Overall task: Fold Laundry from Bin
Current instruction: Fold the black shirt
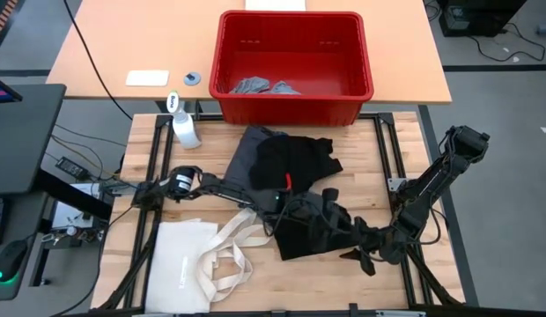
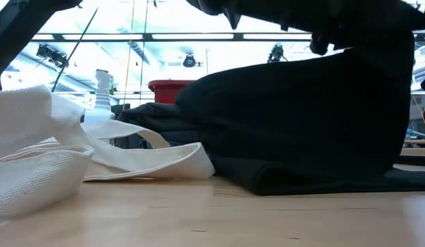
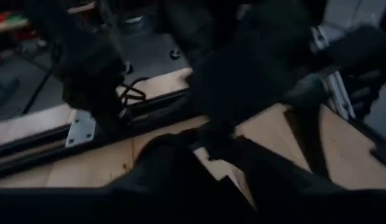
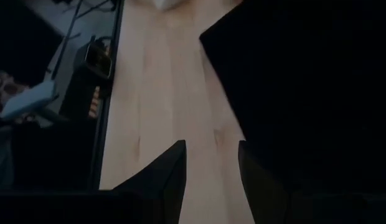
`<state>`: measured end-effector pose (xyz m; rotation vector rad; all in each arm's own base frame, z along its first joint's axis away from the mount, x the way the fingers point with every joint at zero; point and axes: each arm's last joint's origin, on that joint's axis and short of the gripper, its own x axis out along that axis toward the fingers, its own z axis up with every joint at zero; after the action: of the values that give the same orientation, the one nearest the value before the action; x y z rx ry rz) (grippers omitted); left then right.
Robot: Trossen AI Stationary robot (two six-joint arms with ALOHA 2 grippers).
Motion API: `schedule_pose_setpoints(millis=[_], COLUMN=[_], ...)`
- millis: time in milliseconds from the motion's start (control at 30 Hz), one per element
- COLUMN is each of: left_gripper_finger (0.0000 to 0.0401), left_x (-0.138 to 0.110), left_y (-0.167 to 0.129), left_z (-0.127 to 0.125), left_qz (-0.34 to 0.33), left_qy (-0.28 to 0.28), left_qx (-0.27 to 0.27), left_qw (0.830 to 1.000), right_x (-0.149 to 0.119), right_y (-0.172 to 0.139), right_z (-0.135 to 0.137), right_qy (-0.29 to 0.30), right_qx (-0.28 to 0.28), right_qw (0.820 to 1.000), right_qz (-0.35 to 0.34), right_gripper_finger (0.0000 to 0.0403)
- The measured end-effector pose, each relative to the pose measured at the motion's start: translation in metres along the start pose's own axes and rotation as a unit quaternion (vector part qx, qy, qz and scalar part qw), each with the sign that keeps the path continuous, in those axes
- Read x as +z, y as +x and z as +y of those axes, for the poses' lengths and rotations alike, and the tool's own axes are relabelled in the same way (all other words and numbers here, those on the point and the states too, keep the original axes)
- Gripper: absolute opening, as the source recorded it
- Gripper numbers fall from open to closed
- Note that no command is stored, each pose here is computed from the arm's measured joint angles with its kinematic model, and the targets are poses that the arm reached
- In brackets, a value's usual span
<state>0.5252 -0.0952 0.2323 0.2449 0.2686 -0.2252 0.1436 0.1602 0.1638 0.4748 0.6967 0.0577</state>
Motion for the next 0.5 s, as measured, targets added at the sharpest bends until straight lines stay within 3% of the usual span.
schedule_pose_setpoints(millis=[133, 233, 433, 500], left_gripper_finger=[0.0288, 0.0327, 0.0345, 0.0345], left_x=[0.016, 0.028, 0.036, 0.031], left_y=[-0.016, -0.038, -0.067, -0.075], left_z=[-0.009, -0.015, -0.033, -0.047], left_qz=[0.028, 0.095, 0.191, 0.242], left_qy=[0.046, 0.048, 0.019, 0.006], left_qx=[-0.013, 0.001, -0.004, -0.02], left_qw=[0.998, 0.994, 0.981, 0.97], right_x=[-0.001, -0.003, -0.003, -0.002], right_y=[-0.001, -0.003, -0.005, -0.005], right_z=[0.0, 0.0, -0.001, -0.002], right_qy=[0.008, -0.002, -0.02, -0.021], right_qx=[-0.019, -0.032, -0.054, -0.065], right_qw=[0.999, 0.999, 0.996, 0.994], right_qz=[-0.029, -0.043, -0.074, -0.091], right_gripper_finger=[0.0154, 0.0154, 0.0154, 0.0154])
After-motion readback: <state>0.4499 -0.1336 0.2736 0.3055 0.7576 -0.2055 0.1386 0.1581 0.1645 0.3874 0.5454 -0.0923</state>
